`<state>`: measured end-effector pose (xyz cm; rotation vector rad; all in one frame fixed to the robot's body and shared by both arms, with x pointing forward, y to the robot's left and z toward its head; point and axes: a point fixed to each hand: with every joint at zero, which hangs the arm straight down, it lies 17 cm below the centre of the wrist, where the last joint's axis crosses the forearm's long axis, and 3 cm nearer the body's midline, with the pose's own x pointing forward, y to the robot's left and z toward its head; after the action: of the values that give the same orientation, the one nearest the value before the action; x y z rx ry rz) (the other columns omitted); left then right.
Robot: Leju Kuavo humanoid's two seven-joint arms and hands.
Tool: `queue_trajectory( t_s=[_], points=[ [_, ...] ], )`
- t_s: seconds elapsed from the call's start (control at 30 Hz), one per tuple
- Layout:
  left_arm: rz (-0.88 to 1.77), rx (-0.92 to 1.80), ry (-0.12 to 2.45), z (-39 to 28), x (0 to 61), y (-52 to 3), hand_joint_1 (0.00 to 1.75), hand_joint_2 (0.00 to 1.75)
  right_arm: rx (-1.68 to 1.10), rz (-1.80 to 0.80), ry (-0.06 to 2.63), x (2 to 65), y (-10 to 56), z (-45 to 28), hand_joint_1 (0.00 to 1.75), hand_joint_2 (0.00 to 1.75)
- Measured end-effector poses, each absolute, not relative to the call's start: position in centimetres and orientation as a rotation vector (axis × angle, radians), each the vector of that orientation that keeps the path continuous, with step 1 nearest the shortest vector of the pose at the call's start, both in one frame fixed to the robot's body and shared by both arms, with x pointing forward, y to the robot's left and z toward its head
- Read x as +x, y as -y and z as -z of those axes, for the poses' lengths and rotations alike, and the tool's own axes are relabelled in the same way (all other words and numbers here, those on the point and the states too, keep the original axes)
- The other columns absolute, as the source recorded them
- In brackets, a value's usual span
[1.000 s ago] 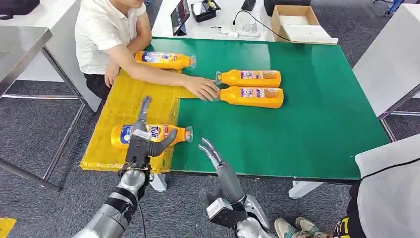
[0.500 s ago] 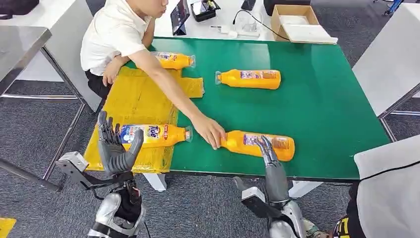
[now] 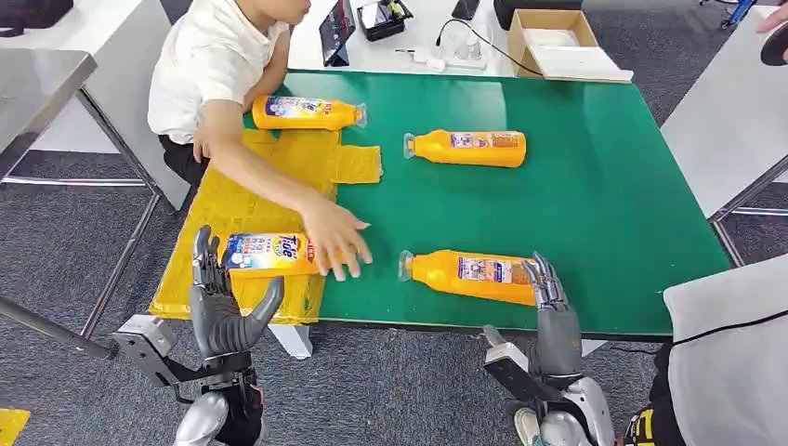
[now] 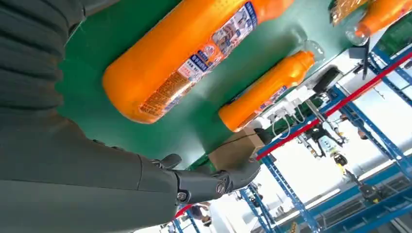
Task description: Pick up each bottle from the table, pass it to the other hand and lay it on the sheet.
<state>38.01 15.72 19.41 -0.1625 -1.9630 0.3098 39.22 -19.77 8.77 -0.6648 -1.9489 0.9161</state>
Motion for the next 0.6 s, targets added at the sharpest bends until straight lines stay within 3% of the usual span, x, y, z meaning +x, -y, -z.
queue_trajectory(
  t_s=[0.37,0.6],
  points=[
    [-0.288,-0.144,1.973,-19.5,37.9,-15.8,0.00,1.75,-0.690,-0.932,1.933,39.4,20.2,-8.6,0.00,1.75],
    [-0.089,0.004,2.045,-19.7,37.0,-13.9,0.00,1.75,-0.852,-1.150,1.753,43.0,22.9,-6.3,0.00,1.75]
  ],
)
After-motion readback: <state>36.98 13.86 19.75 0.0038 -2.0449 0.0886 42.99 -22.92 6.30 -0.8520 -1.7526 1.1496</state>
